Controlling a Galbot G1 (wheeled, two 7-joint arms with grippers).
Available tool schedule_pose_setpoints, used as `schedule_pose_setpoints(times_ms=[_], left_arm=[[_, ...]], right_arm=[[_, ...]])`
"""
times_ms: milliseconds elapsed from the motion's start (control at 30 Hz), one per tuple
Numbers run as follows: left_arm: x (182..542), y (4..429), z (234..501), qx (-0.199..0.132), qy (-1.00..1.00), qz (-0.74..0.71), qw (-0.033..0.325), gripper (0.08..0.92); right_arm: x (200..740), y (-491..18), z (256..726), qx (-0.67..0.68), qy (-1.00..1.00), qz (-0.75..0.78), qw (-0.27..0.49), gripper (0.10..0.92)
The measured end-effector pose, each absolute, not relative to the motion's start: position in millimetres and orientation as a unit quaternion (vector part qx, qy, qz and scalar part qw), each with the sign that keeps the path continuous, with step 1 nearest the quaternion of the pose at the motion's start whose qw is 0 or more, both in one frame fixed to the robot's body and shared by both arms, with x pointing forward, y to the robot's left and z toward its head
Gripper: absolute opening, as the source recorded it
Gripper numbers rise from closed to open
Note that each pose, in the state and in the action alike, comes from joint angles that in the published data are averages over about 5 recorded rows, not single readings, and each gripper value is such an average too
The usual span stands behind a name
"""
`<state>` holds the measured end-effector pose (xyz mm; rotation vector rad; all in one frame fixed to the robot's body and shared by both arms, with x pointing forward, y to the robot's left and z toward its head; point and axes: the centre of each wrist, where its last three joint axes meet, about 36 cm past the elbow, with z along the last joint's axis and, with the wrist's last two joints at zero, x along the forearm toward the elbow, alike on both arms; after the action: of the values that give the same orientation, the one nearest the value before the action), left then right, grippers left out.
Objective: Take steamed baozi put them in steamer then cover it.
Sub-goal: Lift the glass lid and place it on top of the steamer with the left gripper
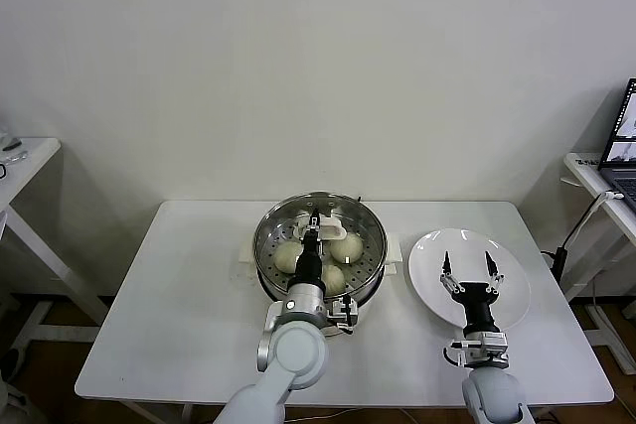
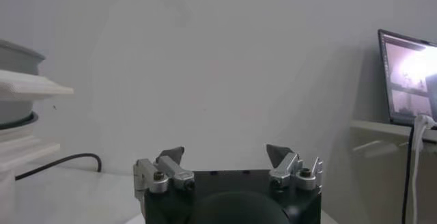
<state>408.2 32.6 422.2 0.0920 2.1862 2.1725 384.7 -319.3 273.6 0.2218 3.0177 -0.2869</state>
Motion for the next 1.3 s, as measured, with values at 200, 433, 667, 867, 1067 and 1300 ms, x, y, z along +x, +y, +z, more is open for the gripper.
schedule_pose_setpoints(times_ms=[200, 433, 667, 867, 1067, 1300], left_arm=[[410, 33, 422, 0.033, 0.706, 0.707, 0.027, 0.195], [412, 35, 421, 0.033, 0.706, 0.707, 0.025, 0.287], [412, 36, 423, 0.03, 0.708, 0.705, 0.028, 0.492], [408, 37, 426, 0.032, 0.711, 0.701, 0.031, 0.599], [397, 40, 431, 0.043, 0.719, 0.693, 0.032, 0.614], [381, 48, 441, 0.05, 0.728, 0.682, 0.037, 0.774]], right_arm=[[387, -319, 275, 0.073, 0.991, -0.094, 0.053, 0.823], [387, -319, 275, 0.073, 0.991, -0.094, 0.054, 0.823], [386, -320, 275, 0.074, 0.991, -0.094, 0.054, 0.823], [387, -320, 275, 0.074, 0.991, -0.094, 0.055, 0.823], [392, -322, 280, 0.076, 0.991, -0.095, 0.061, 0.823], [395, -322, 284, 0.077, 0.99, -0.095, 0.065, 0.823]])
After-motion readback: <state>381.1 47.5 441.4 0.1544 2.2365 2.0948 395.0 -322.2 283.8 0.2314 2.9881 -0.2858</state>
